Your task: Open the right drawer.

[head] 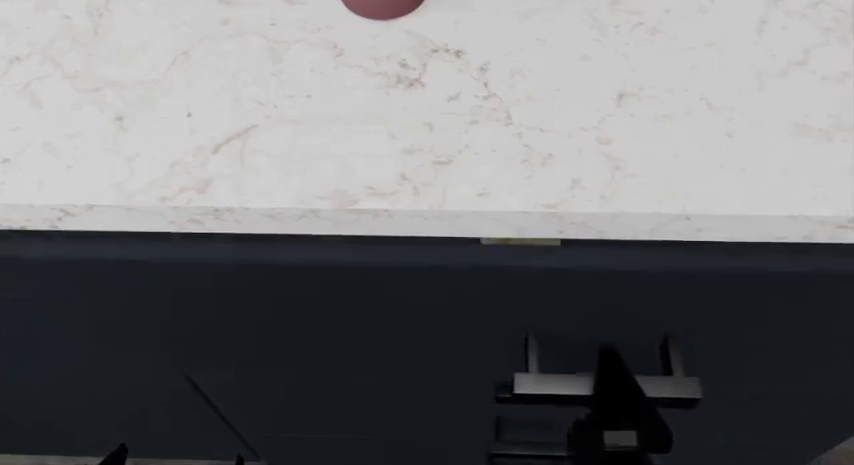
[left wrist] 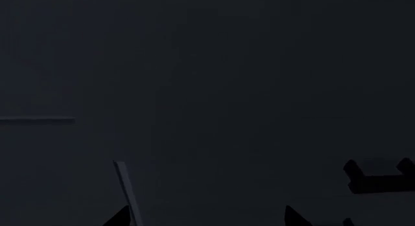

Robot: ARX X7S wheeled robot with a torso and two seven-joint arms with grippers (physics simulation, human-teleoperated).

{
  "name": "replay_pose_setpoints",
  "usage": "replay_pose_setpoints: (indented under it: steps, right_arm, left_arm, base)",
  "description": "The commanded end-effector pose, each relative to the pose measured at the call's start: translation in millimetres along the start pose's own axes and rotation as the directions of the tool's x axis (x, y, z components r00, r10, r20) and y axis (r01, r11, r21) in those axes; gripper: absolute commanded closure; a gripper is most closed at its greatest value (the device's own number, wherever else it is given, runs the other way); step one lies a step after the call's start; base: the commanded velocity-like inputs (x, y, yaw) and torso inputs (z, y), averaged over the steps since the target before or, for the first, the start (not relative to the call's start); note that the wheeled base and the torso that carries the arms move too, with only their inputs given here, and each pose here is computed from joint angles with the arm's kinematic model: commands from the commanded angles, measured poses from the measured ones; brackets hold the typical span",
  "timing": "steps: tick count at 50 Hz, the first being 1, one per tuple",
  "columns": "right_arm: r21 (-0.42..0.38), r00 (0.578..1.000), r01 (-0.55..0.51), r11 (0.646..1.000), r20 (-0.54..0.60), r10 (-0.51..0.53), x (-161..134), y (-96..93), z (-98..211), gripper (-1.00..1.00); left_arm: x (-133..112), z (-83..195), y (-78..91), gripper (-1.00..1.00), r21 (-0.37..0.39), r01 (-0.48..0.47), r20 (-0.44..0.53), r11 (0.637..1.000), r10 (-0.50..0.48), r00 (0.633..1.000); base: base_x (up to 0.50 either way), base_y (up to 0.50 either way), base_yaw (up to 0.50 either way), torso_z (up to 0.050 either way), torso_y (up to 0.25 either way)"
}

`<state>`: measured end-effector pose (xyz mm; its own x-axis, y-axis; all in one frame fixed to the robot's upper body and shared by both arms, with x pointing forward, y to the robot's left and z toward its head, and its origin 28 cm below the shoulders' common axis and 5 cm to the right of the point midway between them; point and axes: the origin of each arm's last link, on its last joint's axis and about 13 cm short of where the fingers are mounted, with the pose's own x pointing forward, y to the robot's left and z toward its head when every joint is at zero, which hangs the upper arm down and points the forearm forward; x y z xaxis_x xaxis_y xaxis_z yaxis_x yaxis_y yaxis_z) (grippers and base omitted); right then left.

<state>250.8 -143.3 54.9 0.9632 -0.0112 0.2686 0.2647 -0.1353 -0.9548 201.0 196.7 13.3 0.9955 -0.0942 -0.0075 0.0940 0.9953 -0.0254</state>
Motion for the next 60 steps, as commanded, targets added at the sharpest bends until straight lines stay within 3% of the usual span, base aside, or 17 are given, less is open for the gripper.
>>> replay_pose_setpoints:
  steps: [1, 19, 60]
  right_arm:
    - [-0.049, 0.993, 0.12, 0.992, 0.0, -0.121, -13, -14.3, -3, 1.0]
    - [-0.047, 0.993, 0.118, 0.992, 0.005, -0.118, -23, -14.1, -5, 1.0]
    - [-0.047, 0.995, 0.104, 0.993, 0.0, -0.105, -23, -13.1, -6, 1.0]
  left_arm:
    - [0, 0, -0.1, -1.0, -0.001, 0.0, -0.001, 1.0, 0.0, 1.0]
    - [0, 0, 0.1, -1.0, 0.001, 0.001, -0.001, 1.0, -0.001, 1.0]
    - [0, 0, 0.6, -1.0, -0.009, 0.0, -0.003, 1.0, 0.0, 1.0]
  base:
    - [0.0, 0.0, 0.0, 0.0, 0.0]
    - [-0.01, 0.0, 0.0, 0.001, 0.002]
    - [-0.26, 0.0, 0.0, 0.001, 0.001]
